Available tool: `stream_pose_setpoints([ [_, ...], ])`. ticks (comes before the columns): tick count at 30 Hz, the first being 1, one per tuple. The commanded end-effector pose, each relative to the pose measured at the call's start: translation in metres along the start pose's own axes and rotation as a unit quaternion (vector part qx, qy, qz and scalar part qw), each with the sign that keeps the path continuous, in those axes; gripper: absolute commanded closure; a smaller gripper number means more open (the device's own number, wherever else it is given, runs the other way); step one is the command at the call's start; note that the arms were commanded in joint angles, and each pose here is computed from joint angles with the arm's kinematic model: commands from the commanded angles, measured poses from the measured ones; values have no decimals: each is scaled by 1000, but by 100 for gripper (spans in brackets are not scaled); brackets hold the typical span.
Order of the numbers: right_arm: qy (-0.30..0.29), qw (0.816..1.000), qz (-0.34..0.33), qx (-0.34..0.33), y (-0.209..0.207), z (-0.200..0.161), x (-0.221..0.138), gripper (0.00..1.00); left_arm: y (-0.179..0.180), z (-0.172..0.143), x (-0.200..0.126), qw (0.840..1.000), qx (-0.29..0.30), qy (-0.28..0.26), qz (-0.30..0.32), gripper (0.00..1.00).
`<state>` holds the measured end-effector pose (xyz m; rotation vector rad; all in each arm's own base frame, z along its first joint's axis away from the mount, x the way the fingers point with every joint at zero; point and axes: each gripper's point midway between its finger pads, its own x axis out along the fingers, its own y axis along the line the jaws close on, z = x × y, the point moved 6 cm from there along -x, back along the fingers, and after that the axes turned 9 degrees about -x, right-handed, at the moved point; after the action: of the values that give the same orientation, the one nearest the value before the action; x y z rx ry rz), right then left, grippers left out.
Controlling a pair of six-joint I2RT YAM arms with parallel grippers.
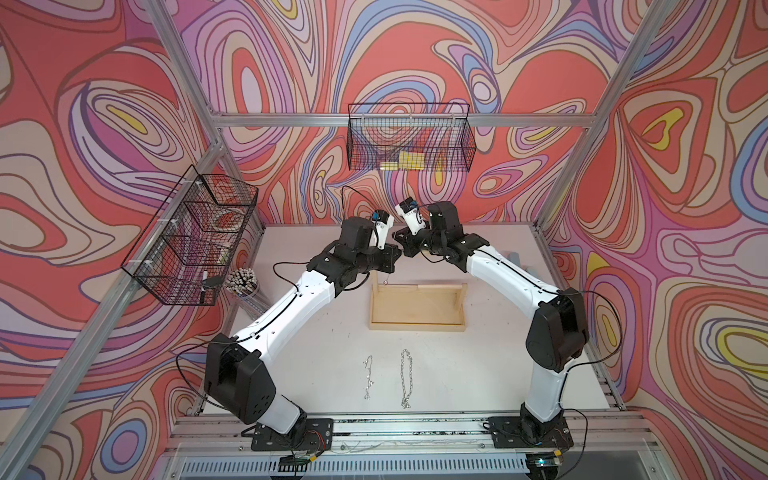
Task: Hang the necklace on the jewelry display stand
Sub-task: Hang the necklace on the stand.
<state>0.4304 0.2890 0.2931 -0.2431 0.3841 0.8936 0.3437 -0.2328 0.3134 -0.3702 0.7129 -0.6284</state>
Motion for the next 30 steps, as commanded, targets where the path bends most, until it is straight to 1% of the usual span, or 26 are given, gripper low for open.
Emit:
stream_pose_setpoints([
  [1,3,1000,-6,-6,-2,3,4,100,-2,1,-20,1000,5,-13,3,100],
  [4,6,1000,0,-10,1,4,5,100,4,-4,-21,1000,1,-9,14,100],
  [12,20,1000,19,-14,6,7,11,100,14,-7,-22,999,-12,-12,37,100],
  [19,26,999,29,-20,15,8,9,100,26,-19,-19,998,-25,-6,50,100],
  [22,34,999,28,-22,15,6,8,87,28,-21,-17,998,-30,-5,49,100],
  [25,37,999,24,-25,15,8,4,81,28,-21,-16,998,-34,-1,47,100],
  [27,34,999,25,-27,16,10,-1,71,29,-22,-16,998,-35,2,49,100],
  [28,32,999,27,-29,17,12,-4,64,29,-23,-15,998,-35,2,49,100],
  [29,31,999,28,-31,18,13,-6,60,30,-24,-15,998,-37,3,52,100],
  [30,30,999,28,-32,18,15,-8,59,30,-24,-15,998,-37,4,53,100],
])
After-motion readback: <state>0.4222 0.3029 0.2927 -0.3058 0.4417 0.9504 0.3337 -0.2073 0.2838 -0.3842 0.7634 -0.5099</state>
